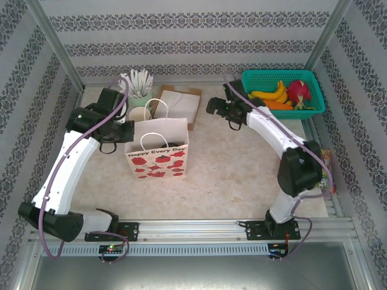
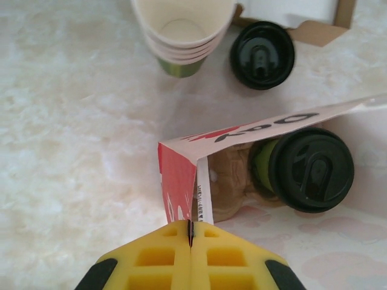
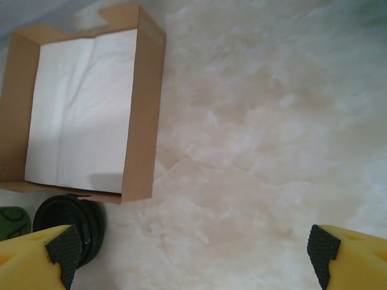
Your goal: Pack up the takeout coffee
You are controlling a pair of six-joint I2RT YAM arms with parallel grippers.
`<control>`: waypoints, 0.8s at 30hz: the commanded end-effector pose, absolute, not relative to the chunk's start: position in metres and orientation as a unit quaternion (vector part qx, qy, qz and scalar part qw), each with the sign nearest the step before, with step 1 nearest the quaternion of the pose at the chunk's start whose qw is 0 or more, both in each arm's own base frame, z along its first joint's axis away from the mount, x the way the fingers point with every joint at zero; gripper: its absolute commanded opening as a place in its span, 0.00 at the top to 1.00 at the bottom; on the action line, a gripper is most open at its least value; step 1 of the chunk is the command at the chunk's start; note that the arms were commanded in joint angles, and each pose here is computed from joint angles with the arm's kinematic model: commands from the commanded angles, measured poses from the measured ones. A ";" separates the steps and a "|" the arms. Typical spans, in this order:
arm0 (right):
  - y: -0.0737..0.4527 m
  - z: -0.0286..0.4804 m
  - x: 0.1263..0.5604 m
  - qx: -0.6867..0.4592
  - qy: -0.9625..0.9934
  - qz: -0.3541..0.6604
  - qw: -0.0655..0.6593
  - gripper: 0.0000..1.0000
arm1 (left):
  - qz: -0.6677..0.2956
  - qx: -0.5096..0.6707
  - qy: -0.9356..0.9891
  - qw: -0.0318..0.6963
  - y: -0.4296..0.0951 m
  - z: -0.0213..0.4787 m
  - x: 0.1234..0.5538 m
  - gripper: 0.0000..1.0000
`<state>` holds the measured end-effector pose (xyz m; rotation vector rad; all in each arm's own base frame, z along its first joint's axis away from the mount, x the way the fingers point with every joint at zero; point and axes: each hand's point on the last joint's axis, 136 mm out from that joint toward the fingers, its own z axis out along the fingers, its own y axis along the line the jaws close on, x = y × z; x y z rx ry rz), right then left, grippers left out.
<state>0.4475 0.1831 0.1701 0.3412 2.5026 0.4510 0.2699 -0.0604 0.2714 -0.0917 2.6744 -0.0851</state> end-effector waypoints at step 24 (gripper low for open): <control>0.279 0.060 0.516 0.124 0.955 0.130 0.238 0.62 | -0.003 -0.038 0.973 0.227 -0.038 0.256 0.264 1.00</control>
